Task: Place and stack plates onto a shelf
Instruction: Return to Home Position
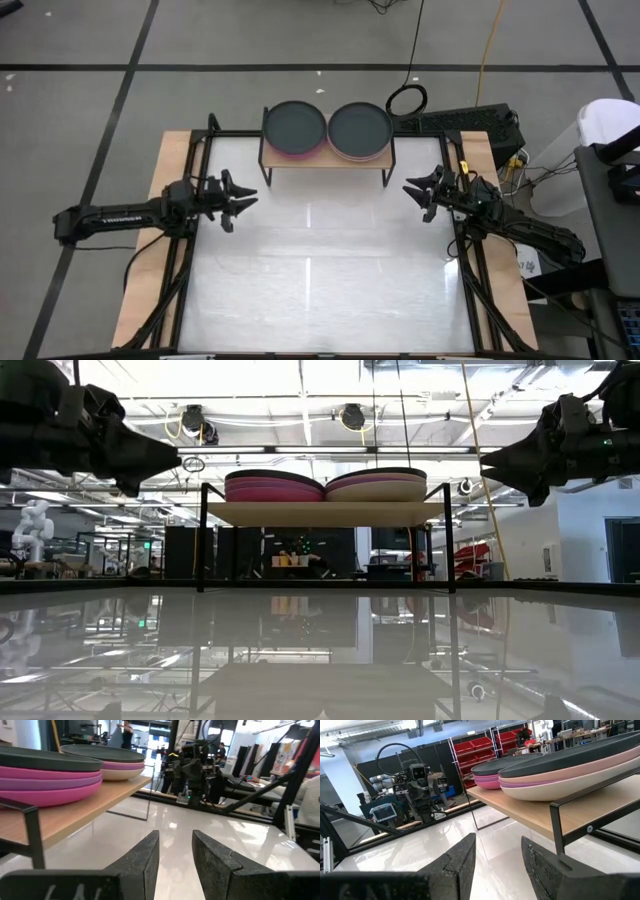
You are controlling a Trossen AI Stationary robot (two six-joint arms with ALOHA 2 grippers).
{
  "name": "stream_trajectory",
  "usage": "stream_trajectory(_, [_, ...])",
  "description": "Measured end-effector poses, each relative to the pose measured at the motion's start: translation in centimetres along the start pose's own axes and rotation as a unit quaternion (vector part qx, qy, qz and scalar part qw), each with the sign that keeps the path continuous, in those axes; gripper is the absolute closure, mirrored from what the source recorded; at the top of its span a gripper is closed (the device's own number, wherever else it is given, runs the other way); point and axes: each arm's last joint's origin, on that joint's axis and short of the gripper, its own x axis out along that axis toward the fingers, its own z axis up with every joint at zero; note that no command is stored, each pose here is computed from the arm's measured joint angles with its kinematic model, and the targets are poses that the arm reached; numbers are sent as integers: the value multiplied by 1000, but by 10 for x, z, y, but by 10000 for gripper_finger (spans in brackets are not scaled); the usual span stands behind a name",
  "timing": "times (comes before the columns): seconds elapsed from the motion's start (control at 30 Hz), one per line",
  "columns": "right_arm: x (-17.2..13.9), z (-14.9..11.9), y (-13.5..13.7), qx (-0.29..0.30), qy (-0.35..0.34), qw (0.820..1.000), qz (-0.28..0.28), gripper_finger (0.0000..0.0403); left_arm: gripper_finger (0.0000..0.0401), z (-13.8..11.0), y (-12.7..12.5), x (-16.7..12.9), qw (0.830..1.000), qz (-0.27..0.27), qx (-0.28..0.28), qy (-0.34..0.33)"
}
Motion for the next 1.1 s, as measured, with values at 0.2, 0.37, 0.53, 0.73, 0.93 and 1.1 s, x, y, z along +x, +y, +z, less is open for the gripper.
stream_trajectory(0.2, [0,0,0,0,0,1000,0,264,282,3,-4,0,1000,-17,-5,-14])
stream_trajectory(0.37, [0,0,0,0,1,1000,0,264,282,5,-5,0,1000,-21,-2,-23])
stream_trajectory(0.53, [0,0,0,0,1,1000,0,264,282,4,-5,0,1000,-18,10,-22])
stream_trajectory(0.73, [0,0,0,0,1,1000,0,264,282,0,-4,0,1000,-14,9,1])
stream_trajectory(0.93, [0,0,0,0,1,1000,0,264,282,1,-4,0,1000,-14,10,-3])
stream_trajectory(1.1, [0,0,0,0,1,1000,0,264,282,1,-4,0,1000,-14,9,-3])
